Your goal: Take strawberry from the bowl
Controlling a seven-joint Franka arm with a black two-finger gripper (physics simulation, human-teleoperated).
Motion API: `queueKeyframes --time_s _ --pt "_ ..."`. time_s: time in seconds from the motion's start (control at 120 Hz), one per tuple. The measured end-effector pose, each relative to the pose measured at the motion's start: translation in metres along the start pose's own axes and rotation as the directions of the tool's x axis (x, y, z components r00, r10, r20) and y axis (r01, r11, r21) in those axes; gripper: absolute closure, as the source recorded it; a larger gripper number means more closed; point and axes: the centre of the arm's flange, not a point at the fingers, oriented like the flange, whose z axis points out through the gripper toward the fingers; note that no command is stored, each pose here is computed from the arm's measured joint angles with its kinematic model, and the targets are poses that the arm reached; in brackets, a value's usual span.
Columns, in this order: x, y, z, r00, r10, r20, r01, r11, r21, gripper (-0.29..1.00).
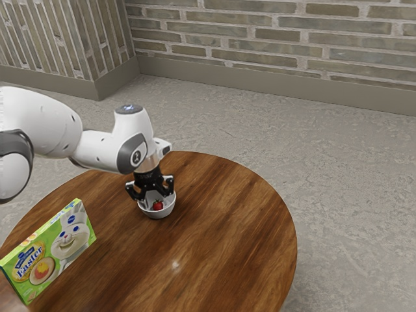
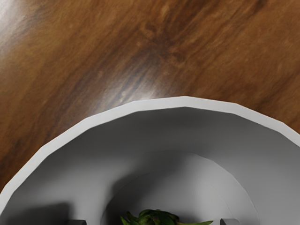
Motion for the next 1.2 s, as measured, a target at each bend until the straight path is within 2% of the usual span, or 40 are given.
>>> queueKeyframes --time_s 0.175,0.817,1.2 --pt "0.0 0.001 0.002 1.0 0.002 0.0 -0.002 1.0 -0.002 0.33" --pt "0.001 0.002 -0.002 1.0 0.006 -0.019 -0.006 1.0 -0.001 0.63" --pt "0.001 0.004 -0.015 0.999 -0.019 -0.038 0.018 1.0 -0.004 0.72"
